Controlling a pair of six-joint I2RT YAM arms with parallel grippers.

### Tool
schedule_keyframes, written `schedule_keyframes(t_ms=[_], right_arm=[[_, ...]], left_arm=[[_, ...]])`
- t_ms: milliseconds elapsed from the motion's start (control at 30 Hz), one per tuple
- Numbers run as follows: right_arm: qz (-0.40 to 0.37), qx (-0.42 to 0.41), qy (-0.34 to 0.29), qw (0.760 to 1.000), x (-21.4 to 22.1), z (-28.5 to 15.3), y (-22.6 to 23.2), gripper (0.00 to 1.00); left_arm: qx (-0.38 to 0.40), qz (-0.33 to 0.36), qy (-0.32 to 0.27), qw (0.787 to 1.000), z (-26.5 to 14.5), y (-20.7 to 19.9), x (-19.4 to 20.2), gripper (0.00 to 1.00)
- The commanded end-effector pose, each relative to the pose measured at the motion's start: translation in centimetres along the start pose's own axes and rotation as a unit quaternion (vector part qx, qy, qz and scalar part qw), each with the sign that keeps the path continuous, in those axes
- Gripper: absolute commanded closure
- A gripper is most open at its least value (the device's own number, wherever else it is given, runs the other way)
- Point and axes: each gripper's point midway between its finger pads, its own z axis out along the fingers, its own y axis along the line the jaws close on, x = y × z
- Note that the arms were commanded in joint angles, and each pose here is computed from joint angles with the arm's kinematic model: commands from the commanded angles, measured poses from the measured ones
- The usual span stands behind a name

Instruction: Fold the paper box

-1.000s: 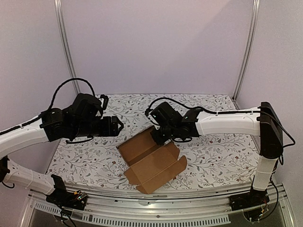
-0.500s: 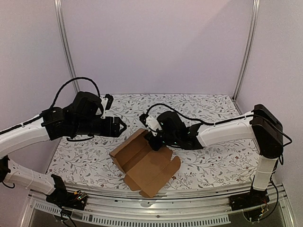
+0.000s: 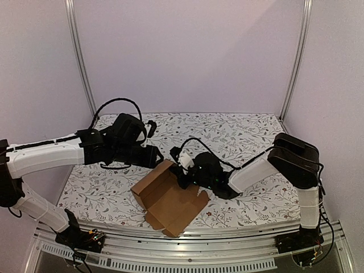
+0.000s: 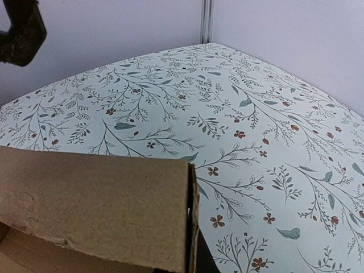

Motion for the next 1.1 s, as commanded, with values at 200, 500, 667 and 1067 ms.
schedule_keyframes(t_ms=[200, 500, 667, 1067], right_arm=[[0.005, 0.008, -0.051, 0.999, 1.6, 0.4, -0.6, 1.00], [0.000, 0.002, -0.058, 0.998, 3.1, -0.1, -0.4, 1.00], [-0.001, -0.002, -0.051, 0.999, 4.1, 0.0, -0.2, 1.00], [0.001, 0.002, -0.027, 1.000, 6.5, 0.4, 0.0, 0.94]], left_arm=[[-0.002, 0.000, -0.010, 1.000, 4.3, 0.4, 0.2, 0.77], [0.006, -0.018, 0.001, 1.000, 7.2, 0.2, 1.2, 0.89], [0.015, -0.021, 0.006, 1.000, 8.2, -0.2, 1.4, 0.92], [0.012, -0.021, 0.061, 0.998, 10.5, 0.1, 4.9, 1.00]])
